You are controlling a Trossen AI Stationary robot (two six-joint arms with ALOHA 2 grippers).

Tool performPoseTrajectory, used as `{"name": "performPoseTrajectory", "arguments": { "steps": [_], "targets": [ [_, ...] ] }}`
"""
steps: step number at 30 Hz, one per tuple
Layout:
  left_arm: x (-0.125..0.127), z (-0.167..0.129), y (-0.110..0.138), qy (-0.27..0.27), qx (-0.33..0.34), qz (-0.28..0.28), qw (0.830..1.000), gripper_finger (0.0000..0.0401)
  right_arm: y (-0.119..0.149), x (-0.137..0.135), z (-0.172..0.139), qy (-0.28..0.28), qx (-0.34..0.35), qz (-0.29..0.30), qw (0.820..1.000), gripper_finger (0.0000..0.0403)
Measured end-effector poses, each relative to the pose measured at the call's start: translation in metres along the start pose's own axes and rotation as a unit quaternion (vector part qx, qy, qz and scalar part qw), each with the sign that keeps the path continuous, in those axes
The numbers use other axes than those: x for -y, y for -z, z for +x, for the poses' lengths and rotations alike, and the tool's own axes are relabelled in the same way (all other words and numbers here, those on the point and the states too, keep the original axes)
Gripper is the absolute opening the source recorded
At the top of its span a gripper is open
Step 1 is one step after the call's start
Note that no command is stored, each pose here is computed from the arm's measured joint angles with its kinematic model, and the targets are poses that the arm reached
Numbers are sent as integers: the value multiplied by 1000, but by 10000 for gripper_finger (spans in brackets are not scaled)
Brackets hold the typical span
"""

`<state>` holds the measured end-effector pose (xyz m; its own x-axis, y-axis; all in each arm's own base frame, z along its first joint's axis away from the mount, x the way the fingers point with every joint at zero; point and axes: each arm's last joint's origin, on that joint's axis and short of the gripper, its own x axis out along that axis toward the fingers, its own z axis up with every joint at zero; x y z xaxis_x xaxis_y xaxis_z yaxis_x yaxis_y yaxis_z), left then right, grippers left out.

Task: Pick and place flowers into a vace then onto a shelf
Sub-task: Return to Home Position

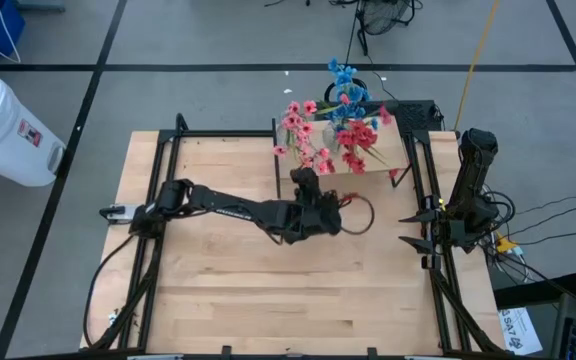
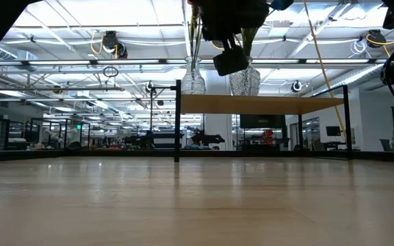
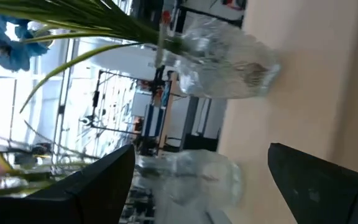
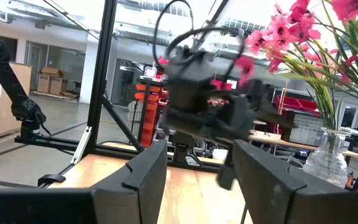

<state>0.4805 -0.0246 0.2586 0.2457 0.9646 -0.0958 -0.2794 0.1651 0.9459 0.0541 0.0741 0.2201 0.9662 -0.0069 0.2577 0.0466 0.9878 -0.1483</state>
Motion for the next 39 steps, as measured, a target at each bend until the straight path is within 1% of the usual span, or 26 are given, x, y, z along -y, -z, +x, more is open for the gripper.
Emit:
{"name": "performPoseTrajectory", "arguments": {
  "steps": [2, 5, 8, 11, 13, 15, 18, 21, 22, 23, 25, 27, 29, 31, 32, 35, 37, 39],
  "targets": [
    [5, -9, 4, 9, 3, -7, 1000, 367, 0, 0, 0, 0, 0, 0, 1000, 175],
    [13, -21, 12, 33, 8, -32, 999, 367, 0, 0, 0, 0, 0, 0, 1000, 174],
    [19, -35, 22, 44, 6, -57, 997, 365, 0, 0, 0, 0, 0, 0, 1000, 176],
    [23, -50, 34, 58, 1, -85, 995, 342, 0, 0, 0, 0, 0, 0, 1000, 178],
    [26, -58, 42, 86, -7, -97, 992, 309, 0, 0, 0, 0, 0, 0, 1000, 178],
    [28, -63, 51, 111, -24, -108, 988, 258, 0, 0, 0, 0, 0, 0, 1000, 176],
    [32, -70, 65, 115, -46, -116, 986, 159, 0, 0, 0, 0, 0, 0, 1000, 174],
    [31, -74, 75, 106, -63, -148, 981, 48, 0, 0, 0, 0, 0, 0, 1000, 175],
    [32, -76, 78, 104, -68, -160, 979, 24, 0, 0, 0, 0, 0, 0, 1000, 176],
    [34, -78, 81, 104, -71, -163, 978, 16, 0, 0, 0, 0, 0, 0, 1000, 177],
    [33, -86, 88, 108, -68, -166, 978, 17, 0, 0, 0, 0, 0, 0, 1000, 178],
    [25, -100, 95, 115, -54, -188, 974, 17, 0, 0, 0, 0, 0, 0, 1000, 177],
    [13, -115, 106, 118, -30, -204, 971, 8, 0, 0, 0, 0, 0, 0, 1000, 175],
    [-5, -126, 121, 122, -7, -222, 967, 5, 0, 0, 0, 0, -1, -2, 1000, 174],
    [-15, -131, 129, 127, 2, -241, 962, 6, 0, 0, 0, 0, -1, -2, 1000, 174],
    [-52, -144, 160, 133, 51, -319, 937, 5, 0, 0, 0, -1, -1, -3, 1000, 176],
    [-72, -153, 182, 139, 90, -378, 911, 3, 0, 0, 0, -1, -1, -3, 1000, 177],
    [-89, -156, 205, 149, 116, -419, 888, 5, 0, 0, 0, 0, -1, -3, 1000, 178]
  ]
}}
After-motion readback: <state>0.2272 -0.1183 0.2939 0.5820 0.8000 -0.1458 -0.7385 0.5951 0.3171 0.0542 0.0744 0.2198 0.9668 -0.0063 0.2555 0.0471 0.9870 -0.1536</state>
